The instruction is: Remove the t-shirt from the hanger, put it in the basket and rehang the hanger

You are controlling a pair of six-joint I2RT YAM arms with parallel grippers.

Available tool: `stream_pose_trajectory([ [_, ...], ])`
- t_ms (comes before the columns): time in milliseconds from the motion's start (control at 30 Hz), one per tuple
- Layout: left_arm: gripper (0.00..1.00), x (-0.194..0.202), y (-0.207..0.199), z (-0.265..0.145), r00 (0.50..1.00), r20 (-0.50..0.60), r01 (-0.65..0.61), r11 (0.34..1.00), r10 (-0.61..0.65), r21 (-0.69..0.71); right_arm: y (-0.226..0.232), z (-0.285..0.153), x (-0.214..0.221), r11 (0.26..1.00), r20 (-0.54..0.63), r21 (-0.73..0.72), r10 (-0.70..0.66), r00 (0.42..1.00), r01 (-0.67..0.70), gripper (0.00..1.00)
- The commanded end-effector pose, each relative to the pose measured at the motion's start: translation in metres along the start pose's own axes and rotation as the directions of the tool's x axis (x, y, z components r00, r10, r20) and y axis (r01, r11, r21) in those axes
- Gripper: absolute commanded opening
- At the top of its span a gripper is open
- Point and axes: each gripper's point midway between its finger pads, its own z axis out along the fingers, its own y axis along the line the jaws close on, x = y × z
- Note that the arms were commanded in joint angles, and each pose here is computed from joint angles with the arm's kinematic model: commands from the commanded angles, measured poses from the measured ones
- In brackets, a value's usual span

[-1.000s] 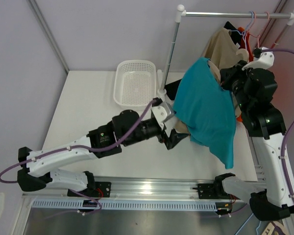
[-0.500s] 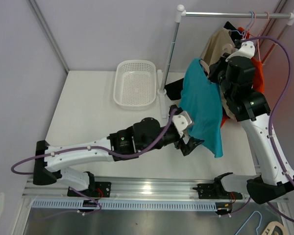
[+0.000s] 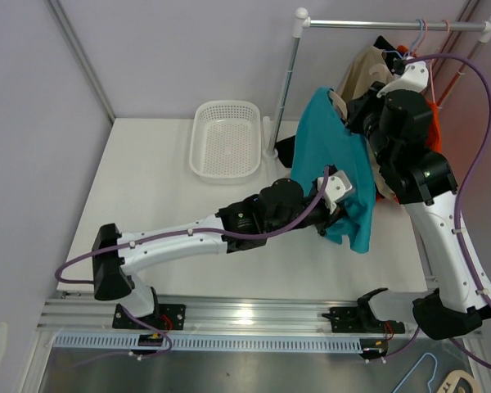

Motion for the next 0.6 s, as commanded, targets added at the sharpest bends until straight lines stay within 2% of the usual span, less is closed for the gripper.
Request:
stream_pose_trajectory([
  [0, 0.01, -0.068, -0.023, -0.012, 0.988, 0.156, -0.017, 0.993, -0.001, 0.115, 0.005, -0.008, -0.030, 1.000, 0.087, -0.018, 0.017, 0.996, -0.016, 0.00],
  [67, 0.01, -0.077, -0.046, -0.032, 0.980, 0.197, -0.037, 0.979, -0.003, 0.201, 0.000, 0.004, -0.027, 1.000, 0.074, 0.005, -0.009, 0.997, 0.009, 0.00],
  [133, 0.01, -0.075, -0.086, -0.046, 0.979, 0.203, -0.052, 0.948, -0.013, 0.315, 0.000, 0.013, -0.029, 1.000, 0.077, 0.000, -0.018, 0.997, 0.018, 0.00],
  [200, 0.01, -0.074, -0.137, -0.063, 0.983, 0.181, -0.056, 0.889, -0.031, 0.454, -0.003, 0.031, -0.024, 0.999, 0.067, -0.002, -0.033, 0.997, 0.033, 0.00],
  [267, 0.01, -0.066, -0.171, -0.078, 0.986, 0.162, -0.061, 0.841, -0.031, 0.537, -0.006, 0.042, -0.022, 0.999, 0.058, 0.002, -0.042, 0.997, 0.042, 0.00],
  [300, 0.01, -0.050, -0.194, -0.090, 0.990, 0.137, -0.057, 0.802, -0.031, 0.594, -0.009, 0.051, -0.020, 0.999, 0.052, 0.006, -0.045, 0.998, 0.045, 0.00],
  [333, 0.01, -0.054, -0.217, -0.111, 0.984, 0.167, -0.077, 0.702, -0.060, 0.708, -0.006, 0.053, -0.021, 0.999, 0.051, -0.010, -0.047, 0.998, 0.047, 0.00],
  [400, 0.01, -0.014, -0.240, -0.134, 0.993, 0.078, -0.014, 0.556, -0.092, 0.831, -0.009, 0.059, -0.018, 0.998, 0.034, -0.008, -0.060, 0.998, 0.060, 0.00],
  [433, 0.00, 0.003, -0.245, -0.143, 0.995, 0.049, 0.001, 0.502, -0.086, 0.865, -0.006, 0.057, -0.024, 0.998, 0.039, -0.017, -0.058, 0.998, 0.058, 0.00],
  [500, 0.01, 0.034, -0.237, -0.138, 0.998, -0.016, 0.043, 0.504, -0.058, 0.863, -0.006, 0.052, -0.024, 0.998, 0.023, -0.025, -0.061, 0.998, 0.062, 0.00],
  [567, 0.01, 0.070, -0.220, -0.120, 0.990, -0.126, 0.138, 0.559, -0.060, 0.818, -0.003, 0.040, -0.031, 0.997, 0.024, -0.049, -0.054, 0.998, 0.055, 0.00],
])
